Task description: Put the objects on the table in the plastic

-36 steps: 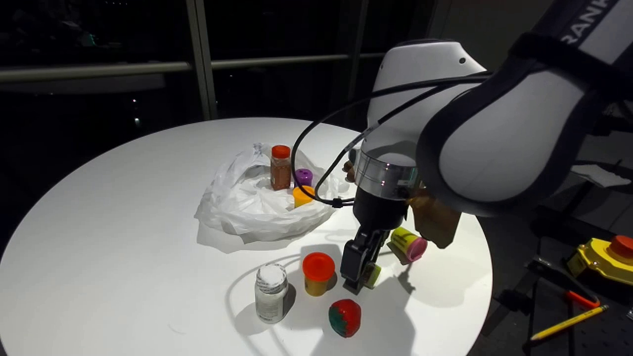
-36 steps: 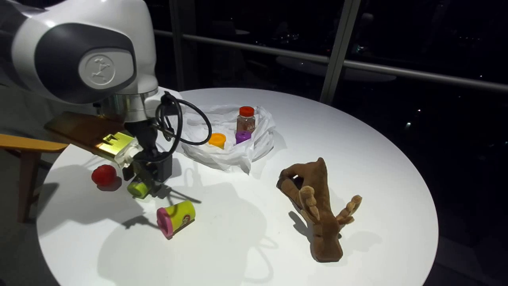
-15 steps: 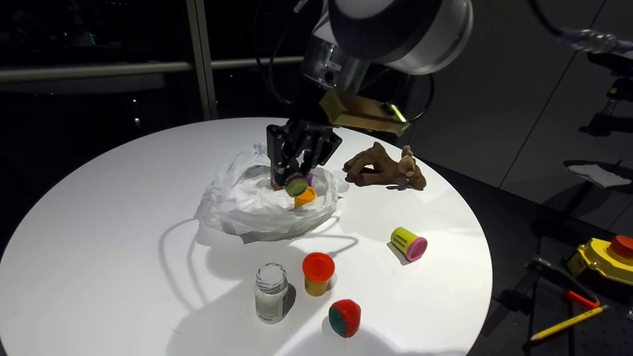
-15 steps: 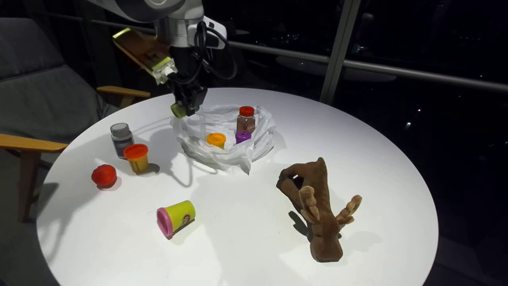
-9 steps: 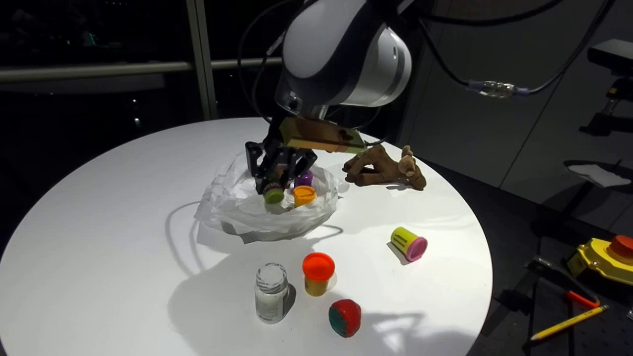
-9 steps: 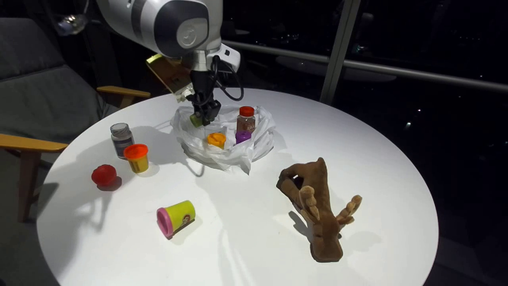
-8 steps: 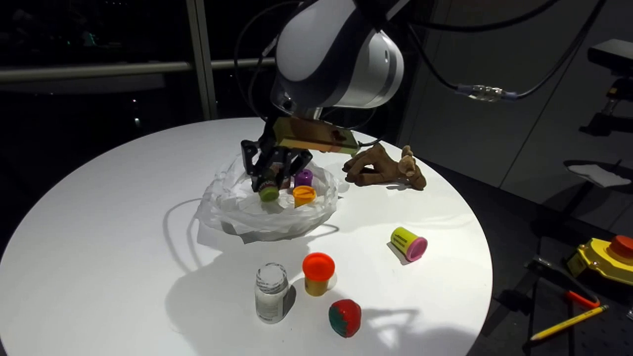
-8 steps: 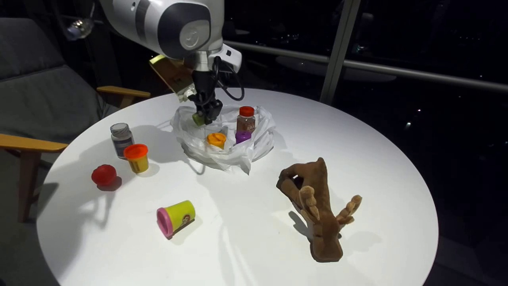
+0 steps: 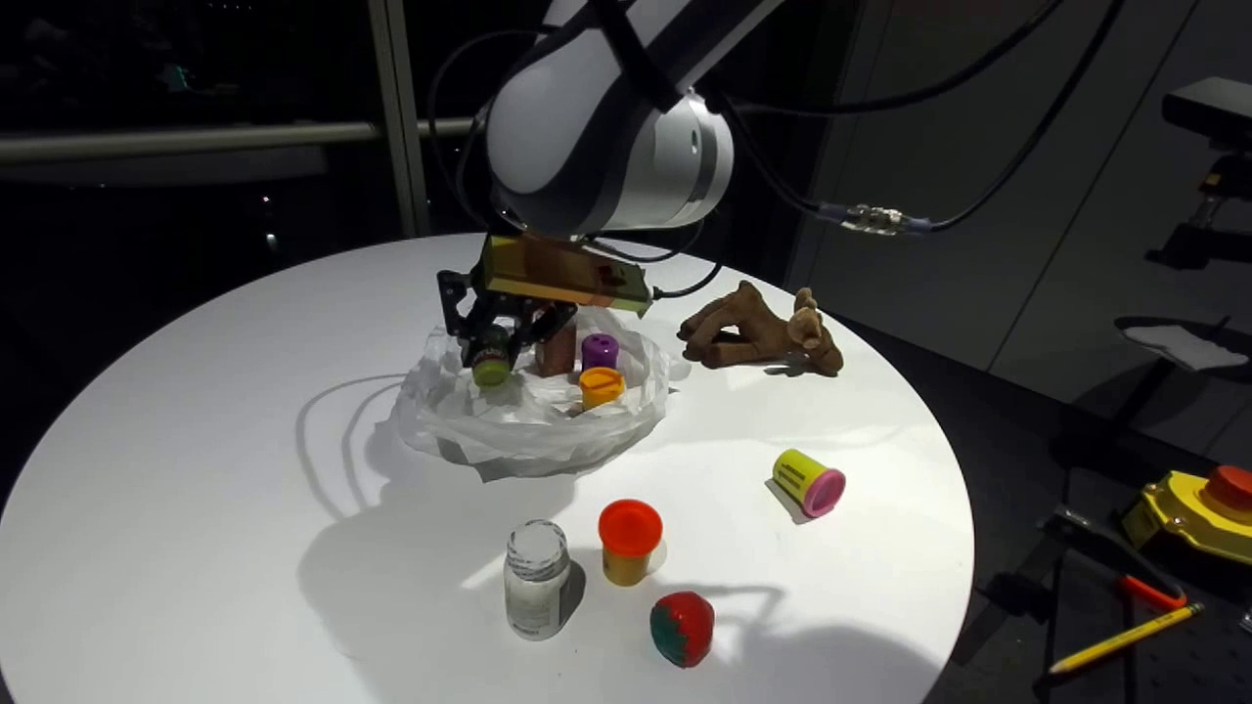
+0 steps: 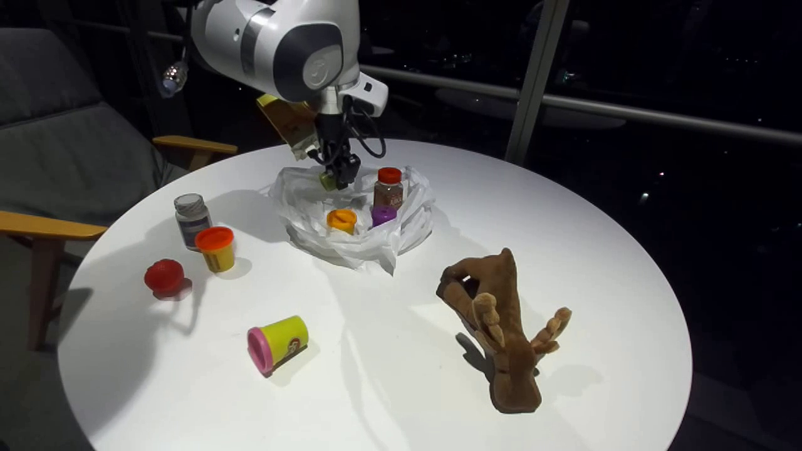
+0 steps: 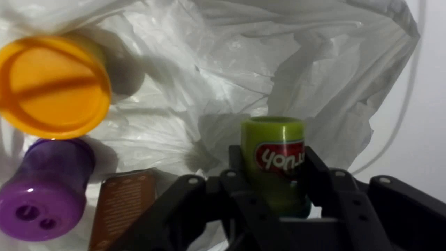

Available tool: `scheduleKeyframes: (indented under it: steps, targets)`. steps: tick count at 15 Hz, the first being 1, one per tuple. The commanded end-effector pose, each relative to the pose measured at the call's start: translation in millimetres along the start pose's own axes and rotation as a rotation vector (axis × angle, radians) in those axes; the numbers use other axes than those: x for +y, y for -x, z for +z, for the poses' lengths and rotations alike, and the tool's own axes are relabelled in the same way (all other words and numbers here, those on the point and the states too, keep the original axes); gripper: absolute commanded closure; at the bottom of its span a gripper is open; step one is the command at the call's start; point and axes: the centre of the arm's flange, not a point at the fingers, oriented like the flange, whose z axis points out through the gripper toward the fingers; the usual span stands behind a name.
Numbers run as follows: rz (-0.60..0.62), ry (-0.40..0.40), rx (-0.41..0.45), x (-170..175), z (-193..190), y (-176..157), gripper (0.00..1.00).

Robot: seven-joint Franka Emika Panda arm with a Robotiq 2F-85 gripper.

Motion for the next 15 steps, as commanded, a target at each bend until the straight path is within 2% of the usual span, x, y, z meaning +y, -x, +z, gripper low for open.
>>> scheduleKeyframes:
  steps: [1, 3, 7, 8, 11, 15]
  targets:
    - [0.030, 0.003, 0.007, -23.3, 18.4, -12.4, 0.31]
    - [0.048, -0.003, 0.015, -24.8, 10.7, -10.5, 0.31]
    - [0.092, 0.008, 0.051, -23.1, -46.2, -13.2, 0.02]
    - [0.112, 0.005, 0.037, -26.5, -65.5, -12.9, 0.00]
    - [0.175, 0.027, -0.109, -38.4, -110.4, 0.5, 0.00]
    - [0.223, 0.106, -0.294, -61.6, -148.3, 43.7, 0.00]
